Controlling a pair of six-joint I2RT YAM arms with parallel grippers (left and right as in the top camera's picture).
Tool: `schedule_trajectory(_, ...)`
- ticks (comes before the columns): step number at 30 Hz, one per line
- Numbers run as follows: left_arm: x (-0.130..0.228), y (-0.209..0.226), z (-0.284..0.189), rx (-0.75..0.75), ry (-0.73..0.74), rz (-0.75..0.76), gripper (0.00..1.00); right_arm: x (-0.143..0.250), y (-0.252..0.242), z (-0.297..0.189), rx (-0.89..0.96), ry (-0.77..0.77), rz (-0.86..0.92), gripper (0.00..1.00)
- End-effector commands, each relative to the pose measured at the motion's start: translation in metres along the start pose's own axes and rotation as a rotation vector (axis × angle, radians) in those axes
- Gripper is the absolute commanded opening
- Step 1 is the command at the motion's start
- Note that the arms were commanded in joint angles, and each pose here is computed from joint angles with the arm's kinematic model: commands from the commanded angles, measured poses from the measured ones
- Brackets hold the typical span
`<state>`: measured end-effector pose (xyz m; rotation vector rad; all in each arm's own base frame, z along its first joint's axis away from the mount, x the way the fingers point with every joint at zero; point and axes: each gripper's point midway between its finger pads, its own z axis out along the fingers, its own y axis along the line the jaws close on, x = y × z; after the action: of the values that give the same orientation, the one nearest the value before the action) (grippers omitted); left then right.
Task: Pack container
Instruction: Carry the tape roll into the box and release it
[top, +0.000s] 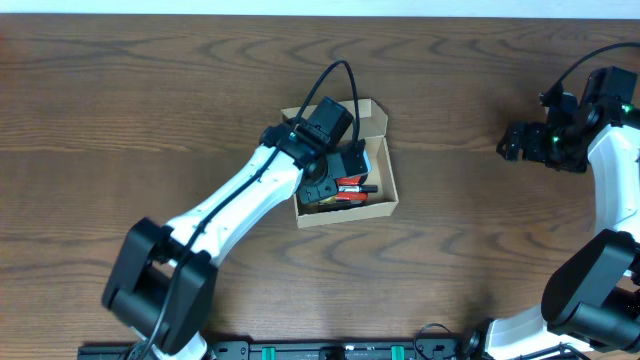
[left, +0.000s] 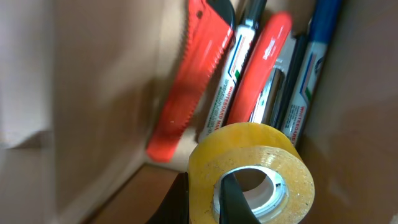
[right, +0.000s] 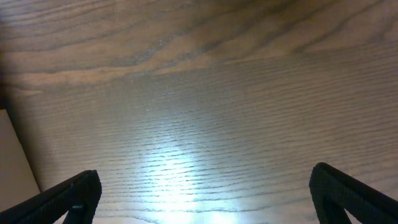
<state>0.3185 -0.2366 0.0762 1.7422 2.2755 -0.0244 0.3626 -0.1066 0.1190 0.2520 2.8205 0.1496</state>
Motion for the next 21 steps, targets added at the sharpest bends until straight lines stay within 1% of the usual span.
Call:
schedule_trajectory(1, 0.009, -0.002, 0.023, 0.040, 0.053, 0.008, 0.06, -0.001, 0.005, -0.006, -0.002, -0.015, -0.028, 0.99)
schedule_trajectory(6, 0.013, -0.005, 0.033, 0.058, 0.077, -0.010, 0.06, -0.001, 0.005, -0.006, -0.002, -0.015, -0.028, 0.99)
schedule_trajectory(7, 0.013, -0.005, 0.033, 0.057, 0.076, -0.016, 0.17, -0.001, 0.005, -0.006, -0.002, -0.015, -0.028, 0.99)
schedule_trajectory(8, 0.013, -0.004, 0.033, 0.054, 0.076, -0.026, 0.52, -0.001, 0.005, -0.006, -0.002, -0.015, -0.028, 0.99)
schedule_trajectory(9, 0.013, -0.004, 0.033, 0.050, 0.079, -0.036, 0.62, -0.001, 0.005, -0.006, -0.002, -0.015, -0.028, 0.99)
schedule_trajectory(12, 0.014, -0.004, 0.032, 0.051, 0.083, -0.061, 0.62, -0.001, 0.006, -0.006, -0.007, -0.017, -0.028, 0.99)
schedule_trajectory(15, 0.011, -0.002, 0.028, 0.044, 0.078, -0.077, 0.69, -0.001, 0.006, -0.006, -0.008, -0.017, -0.029, 0.99)
schedule_trajectory(17, 0.006, 0.002, 0.020, 0.038, 0.073, -0.079, 0.70, -0.001, 0.006, -0.006, -0.008, -0.018, -0.029, 0.98)
schedule_trajectory(18, 0.003, 0.005, 0.015, 0.034, 0.068, -0.079, 0.77, -0.002, 0.006, -0.006, -0.008, -0.020, -0.029, 0.96)
schedule_trajectory(19, 0.000, 0.008, 0.008, 0.028, 0.063, -0.079, 0.80, -0.002, 0.006, -0.006, -0.007, -0.021, -0.029, 0.95)
schedule_trajectory(21, -0.006, 0.016, -0.005, 0.003, 0.062, -0.078, 0.80, -0.002, 0.006, -0.006, -0.007, -0.021, -0.029, 0.92)
